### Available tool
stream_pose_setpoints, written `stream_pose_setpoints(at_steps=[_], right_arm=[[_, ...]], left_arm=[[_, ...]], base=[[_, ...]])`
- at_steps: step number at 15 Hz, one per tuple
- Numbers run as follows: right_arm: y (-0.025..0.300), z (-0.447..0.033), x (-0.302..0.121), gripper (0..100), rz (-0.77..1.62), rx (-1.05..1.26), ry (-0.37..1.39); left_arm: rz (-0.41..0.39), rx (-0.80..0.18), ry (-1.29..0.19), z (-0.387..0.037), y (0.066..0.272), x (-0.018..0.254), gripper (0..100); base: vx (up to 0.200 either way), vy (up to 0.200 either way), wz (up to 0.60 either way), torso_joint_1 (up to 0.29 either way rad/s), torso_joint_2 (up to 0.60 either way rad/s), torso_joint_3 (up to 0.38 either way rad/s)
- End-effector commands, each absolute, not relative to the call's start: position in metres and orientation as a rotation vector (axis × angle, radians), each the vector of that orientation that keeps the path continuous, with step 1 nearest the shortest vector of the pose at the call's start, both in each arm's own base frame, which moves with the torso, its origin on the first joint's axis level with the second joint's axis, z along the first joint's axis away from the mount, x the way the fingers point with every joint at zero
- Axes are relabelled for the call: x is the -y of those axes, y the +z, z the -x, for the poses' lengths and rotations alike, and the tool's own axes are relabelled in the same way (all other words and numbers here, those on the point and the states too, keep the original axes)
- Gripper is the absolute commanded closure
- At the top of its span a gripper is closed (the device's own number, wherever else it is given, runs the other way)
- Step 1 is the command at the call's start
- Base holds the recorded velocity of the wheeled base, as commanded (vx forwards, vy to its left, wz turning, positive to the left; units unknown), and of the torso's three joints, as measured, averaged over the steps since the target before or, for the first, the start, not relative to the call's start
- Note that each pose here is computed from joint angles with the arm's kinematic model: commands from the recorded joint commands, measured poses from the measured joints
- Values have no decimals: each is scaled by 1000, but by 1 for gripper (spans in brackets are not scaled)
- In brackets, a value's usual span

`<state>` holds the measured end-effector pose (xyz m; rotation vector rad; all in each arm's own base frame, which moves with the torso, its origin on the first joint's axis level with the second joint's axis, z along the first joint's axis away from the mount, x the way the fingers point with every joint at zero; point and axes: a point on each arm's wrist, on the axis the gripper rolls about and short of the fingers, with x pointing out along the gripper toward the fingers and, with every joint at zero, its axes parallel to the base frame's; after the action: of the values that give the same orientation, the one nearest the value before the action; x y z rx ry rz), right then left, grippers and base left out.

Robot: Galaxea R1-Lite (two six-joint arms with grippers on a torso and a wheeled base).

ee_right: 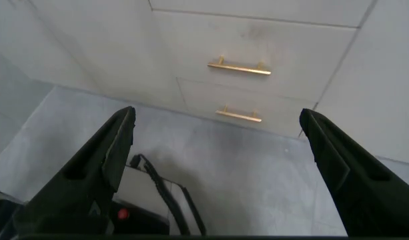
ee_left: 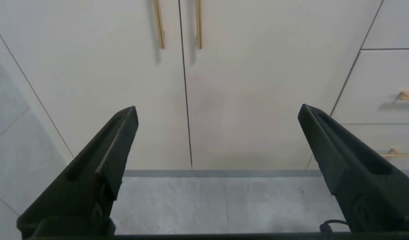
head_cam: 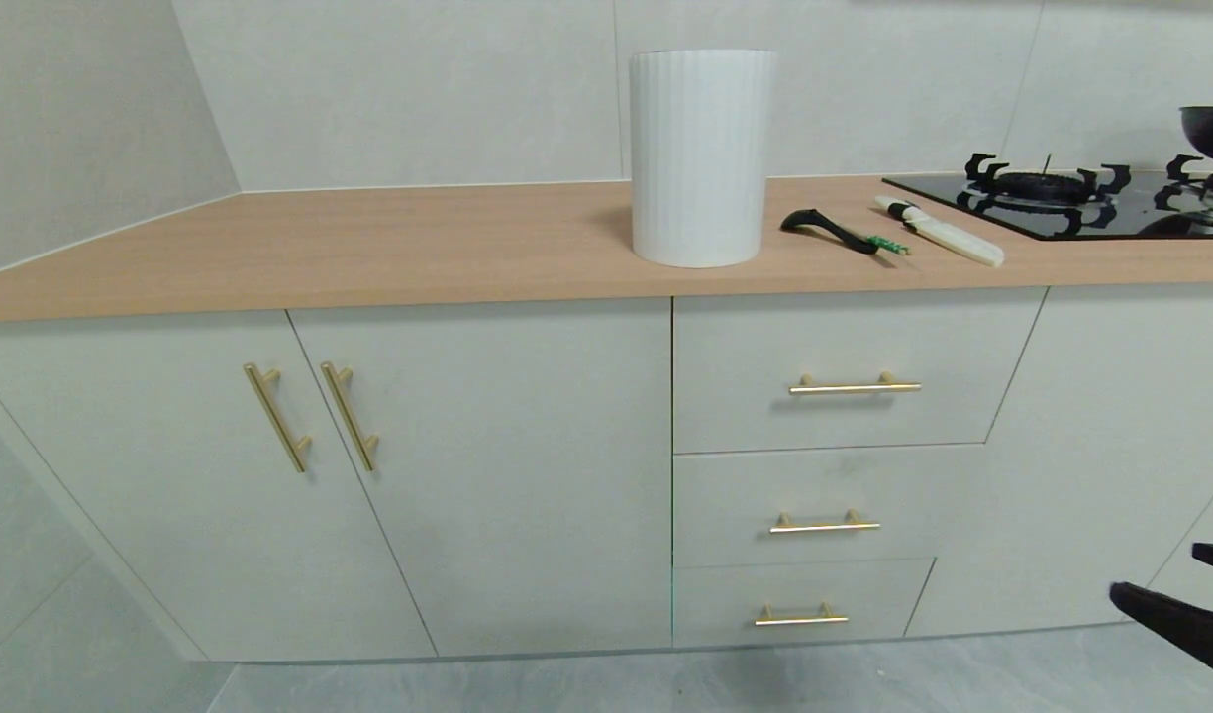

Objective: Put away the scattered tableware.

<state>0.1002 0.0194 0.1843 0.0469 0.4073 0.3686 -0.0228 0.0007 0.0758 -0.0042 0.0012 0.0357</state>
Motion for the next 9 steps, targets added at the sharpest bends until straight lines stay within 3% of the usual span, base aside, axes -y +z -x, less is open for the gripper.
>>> stream_pose_setpoints(at_steps=[1, 9], right_arm=[[163, -177, -34, 0, -47, -548, 379], [92, -296, -53, 0, -1, -652, 320]], left_arm=[[5, -1, 37, 23, 76, -1, 0], [5, 0, 35, 23, 76, -1, 0]], base=[[0, 0, 0, 0, 0, 0], [0, 0, 0, 0, 0, 0]])
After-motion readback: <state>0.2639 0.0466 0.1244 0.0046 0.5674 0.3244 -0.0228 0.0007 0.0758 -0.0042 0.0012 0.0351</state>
